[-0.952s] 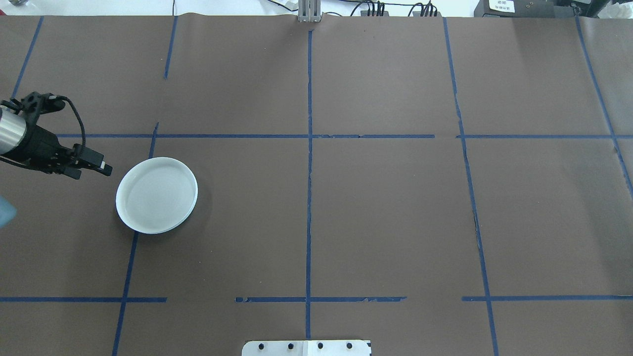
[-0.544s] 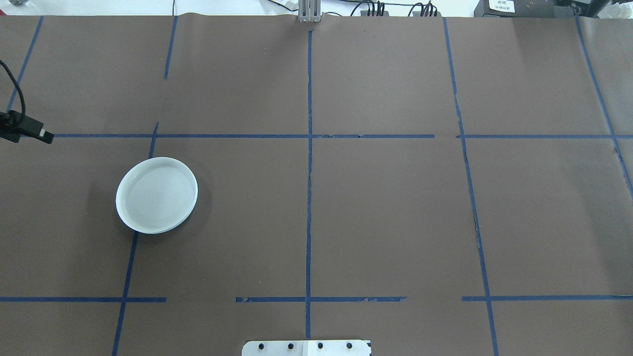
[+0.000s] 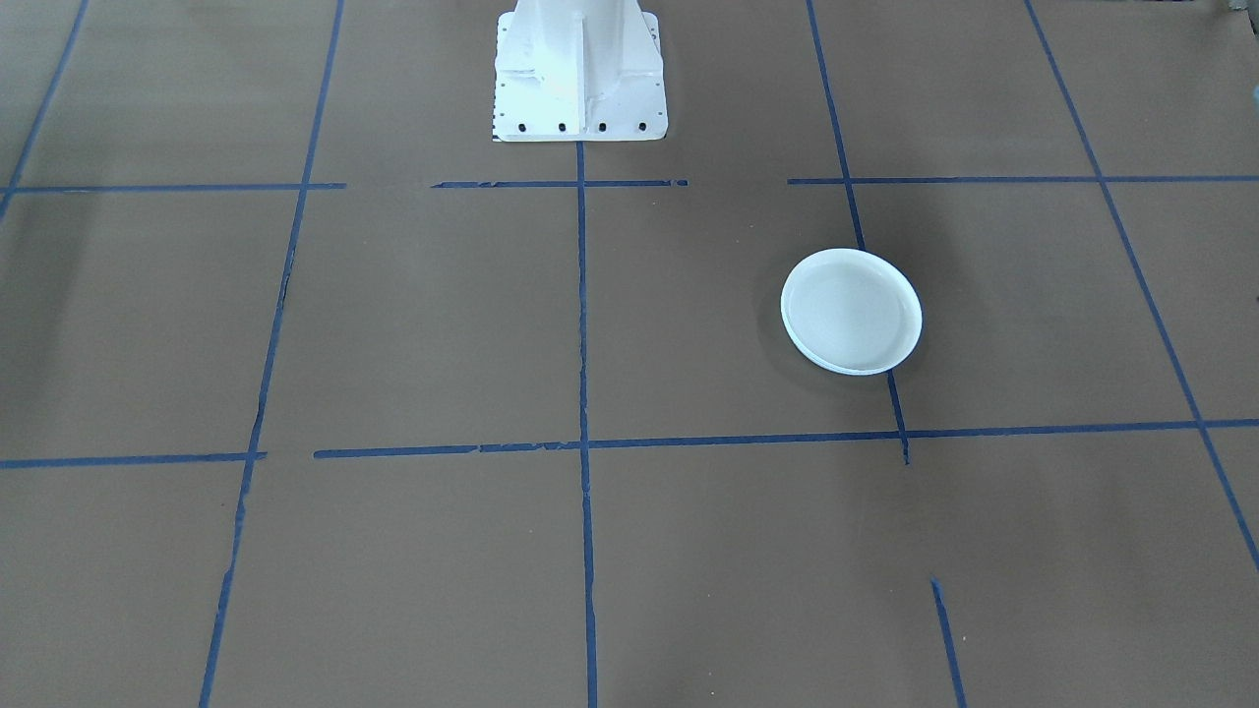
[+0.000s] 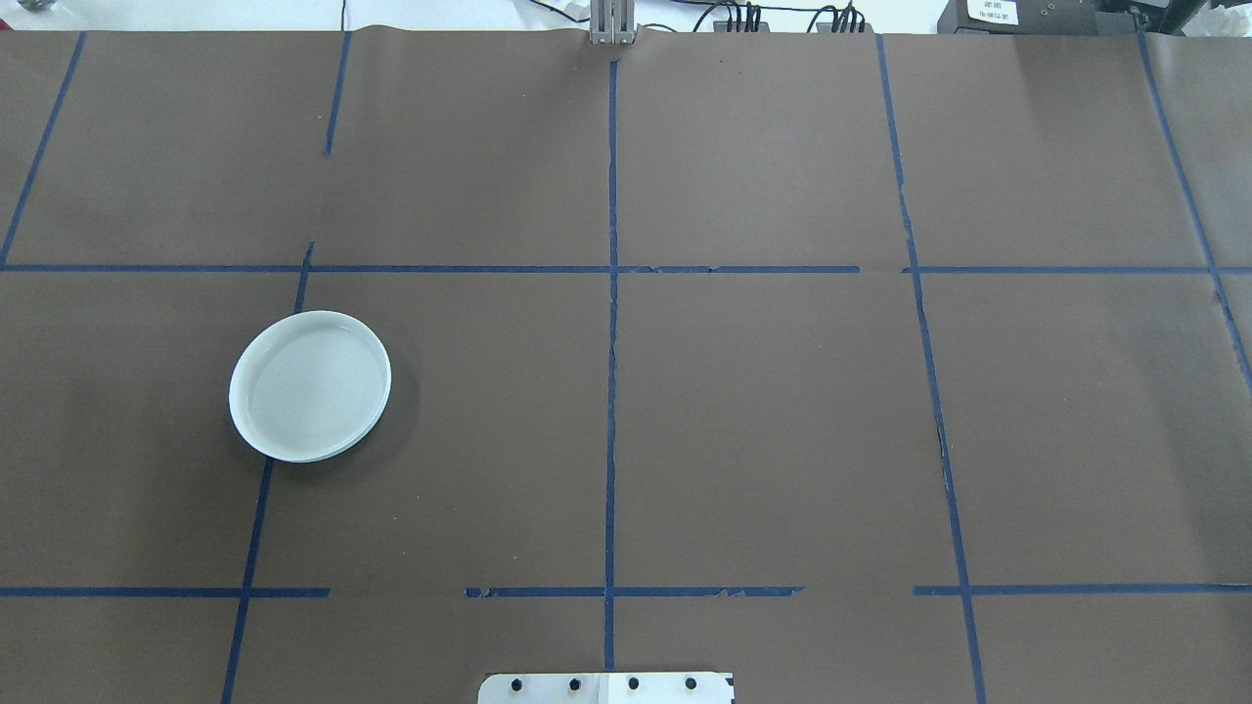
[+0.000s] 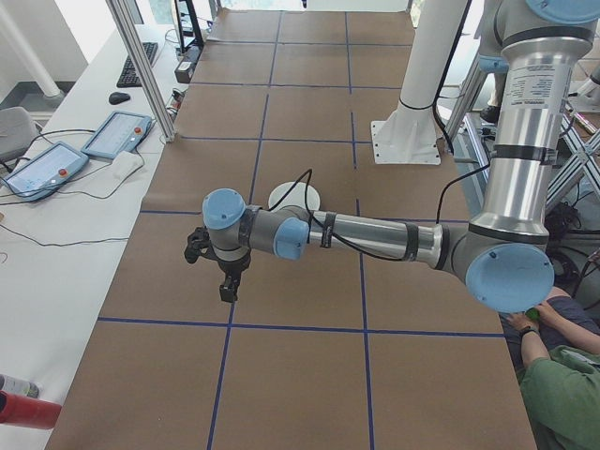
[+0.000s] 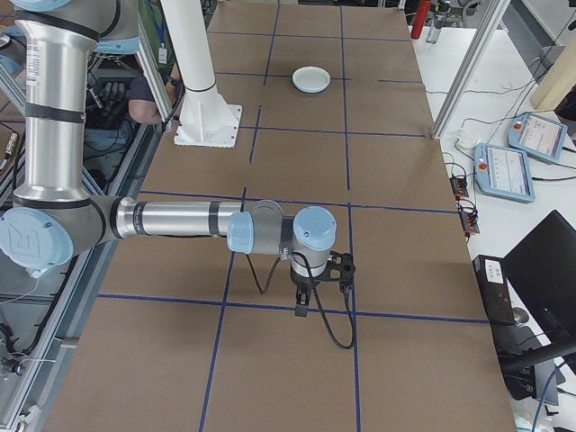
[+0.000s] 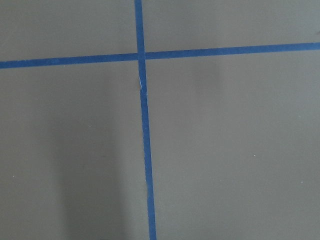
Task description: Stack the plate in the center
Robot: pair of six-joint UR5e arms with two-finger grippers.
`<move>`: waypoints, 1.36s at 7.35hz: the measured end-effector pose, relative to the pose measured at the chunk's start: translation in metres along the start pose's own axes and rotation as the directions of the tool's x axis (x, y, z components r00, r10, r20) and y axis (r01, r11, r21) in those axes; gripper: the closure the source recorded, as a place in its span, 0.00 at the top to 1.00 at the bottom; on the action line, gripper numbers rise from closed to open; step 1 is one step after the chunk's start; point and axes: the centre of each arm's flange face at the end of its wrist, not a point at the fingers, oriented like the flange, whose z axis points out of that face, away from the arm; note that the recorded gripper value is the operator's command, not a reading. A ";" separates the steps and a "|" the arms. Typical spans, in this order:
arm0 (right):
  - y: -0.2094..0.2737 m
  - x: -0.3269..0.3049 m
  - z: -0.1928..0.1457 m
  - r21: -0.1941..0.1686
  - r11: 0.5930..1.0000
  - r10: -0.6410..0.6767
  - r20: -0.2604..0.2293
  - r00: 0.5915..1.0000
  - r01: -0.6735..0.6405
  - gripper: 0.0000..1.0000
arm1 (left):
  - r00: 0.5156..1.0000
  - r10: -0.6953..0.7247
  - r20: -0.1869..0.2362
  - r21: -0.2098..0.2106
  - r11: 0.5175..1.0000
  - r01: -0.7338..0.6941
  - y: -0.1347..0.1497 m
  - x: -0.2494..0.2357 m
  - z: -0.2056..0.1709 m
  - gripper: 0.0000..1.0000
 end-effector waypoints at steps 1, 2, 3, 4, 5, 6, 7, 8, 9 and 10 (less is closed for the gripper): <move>0.000 0.000 0.000 0.000 1.000 0.000 0.000 1.000 0.000 1.00 | 1.000 -0.001 0.009 -0.022 1.000 0.001 0.010 -0.019 -0.007 1.00; 0.000 0.000 0.000 0.000 1.000 0.000 0.000 1.000 0.000 1.00 | 1.000 -0.012 0.010 -0.042 0.999 0.012 0.018 -0.030 -0.009 1.00; 0.000 0.000 0.000 0.000 1.000 -0.001 0.000 1.000 0.001 1.00 | 1.000 -0.015 0.010 -0.051 0.999 0.015 0.023 -0.032 -0.010 1.00; 0.000 0.000 0.000 0.000 1.000 -0.001 0.000 1.000 0.001 1.00 | 1.000 -0.011 0.009 -0.053 0.999 0.011 0.027 -0.032 -0.008 1.00; 0.000 0.000 0.000 0.000 1.000 -0.001 0.000 1.000 0.001 1.00 | 1.000 -0.003 0.009 -0.048 0.999 0.004 0.028 -0.032 -0.008 1.00; 0.000 0.000 0.000 0.000 1.000 -0.001 0.000 1.000 0.001 1.00 | 1.000 0.002 0.009 -0.044 0.999 -0.002 0.028 -0.031 -0.008 1.00; 0.000 0.000 0.000 0.000 1.000 -0.001 0.000 1.000 0.001 1.00 | 1.000 0.005 0.009 -0.040 0.999 -0.005 0.028 -0.031 -0.008 1.00; 0.000 0.000 0.000 0.000 1.000 -0.001 0.000 1.000 0.001 1.00 | 1.000 0.008 0.010 -0.038 0.999 -0.008 0.028 -0.030 -0.009 1.00; 0.000 0.000 0.000 0.000 1.000 -0.001 0.000 1.000 0.001 1.00 | 1.000 0.011 0.010 -0.034 0.999 -0.011 0.028 -0.029 -0.011 1.00; 0.000 0.000 0.000 0.000 1.000 -0.001 0.000 1.000 0.001 1.00 | 1.000 0.012 0.011 -0.032 0.999 -0.012 0.028 -0.028 -0.011 1.00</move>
